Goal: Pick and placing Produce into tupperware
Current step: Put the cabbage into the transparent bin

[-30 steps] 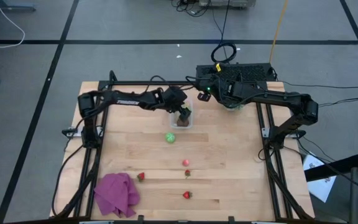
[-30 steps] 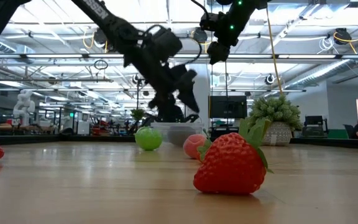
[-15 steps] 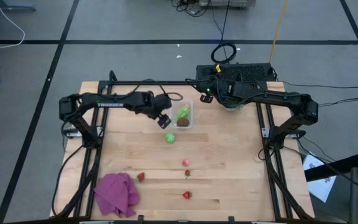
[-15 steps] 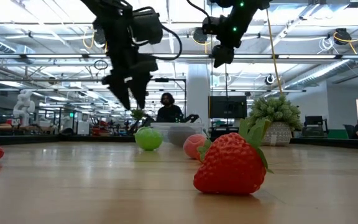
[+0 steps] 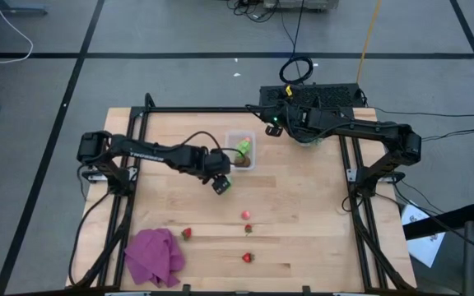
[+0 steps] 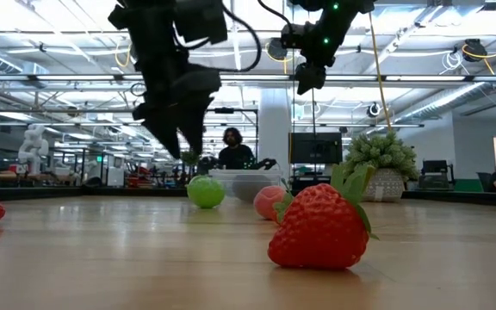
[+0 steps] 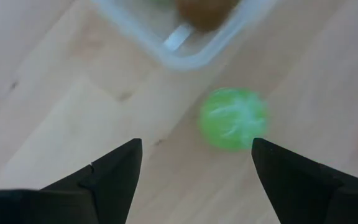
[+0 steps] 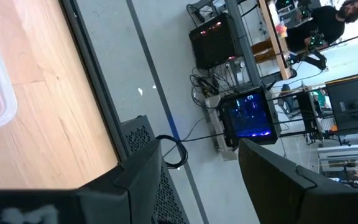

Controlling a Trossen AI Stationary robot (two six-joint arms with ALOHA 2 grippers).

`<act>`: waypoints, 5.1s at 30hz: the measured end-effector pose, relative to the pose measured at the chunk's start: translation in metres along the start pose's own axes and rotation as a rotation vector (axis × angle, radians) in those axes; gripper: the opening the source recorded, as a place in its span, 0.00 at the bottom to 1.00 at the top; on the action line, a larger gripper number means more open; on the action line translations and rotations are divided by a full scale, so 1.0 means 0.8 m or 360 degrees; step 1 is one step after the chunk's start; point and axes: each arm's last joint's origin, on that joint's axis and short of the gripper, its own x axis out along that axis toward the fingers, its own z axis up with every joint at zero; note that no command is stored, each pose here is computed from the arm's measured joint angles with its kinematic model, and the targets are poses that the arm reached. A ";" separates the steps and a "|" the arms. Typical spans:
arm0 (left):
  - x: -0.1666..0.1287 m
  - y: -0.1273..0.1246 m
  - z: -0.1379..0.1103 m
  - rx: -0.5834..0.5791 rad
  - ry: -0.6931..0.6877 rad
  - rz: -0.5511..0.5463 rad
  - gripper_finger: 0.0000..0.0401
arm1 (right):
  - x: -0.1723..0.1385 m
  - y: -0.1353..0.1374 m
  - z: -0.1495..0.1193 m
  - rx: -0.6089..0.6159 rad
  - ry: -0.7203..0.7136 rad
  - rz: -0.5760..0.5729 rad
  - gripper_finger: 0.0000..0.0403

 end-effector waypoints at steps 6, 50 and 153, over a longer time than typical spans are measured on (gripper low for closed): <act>-0.003 -0.015 -0.003 0.0032 -0.0062 -0.0065 0.75 | 0.000 0.000 0.000 0.0001 0.0000 0.0000 0.50; 0.065 -0.032 -0.007 0.0119 0.0033 -0.0065 0.74 | 0.000 0.000 0.001 0.0012 -0.0009 -0.0003 0.50; -0.020 -0.028 0.011 0.0076 -0.0469 -0.0016 0.52 | 0.000 -0.003 0.007 0.0076 -0.0070 -0.0034 0.50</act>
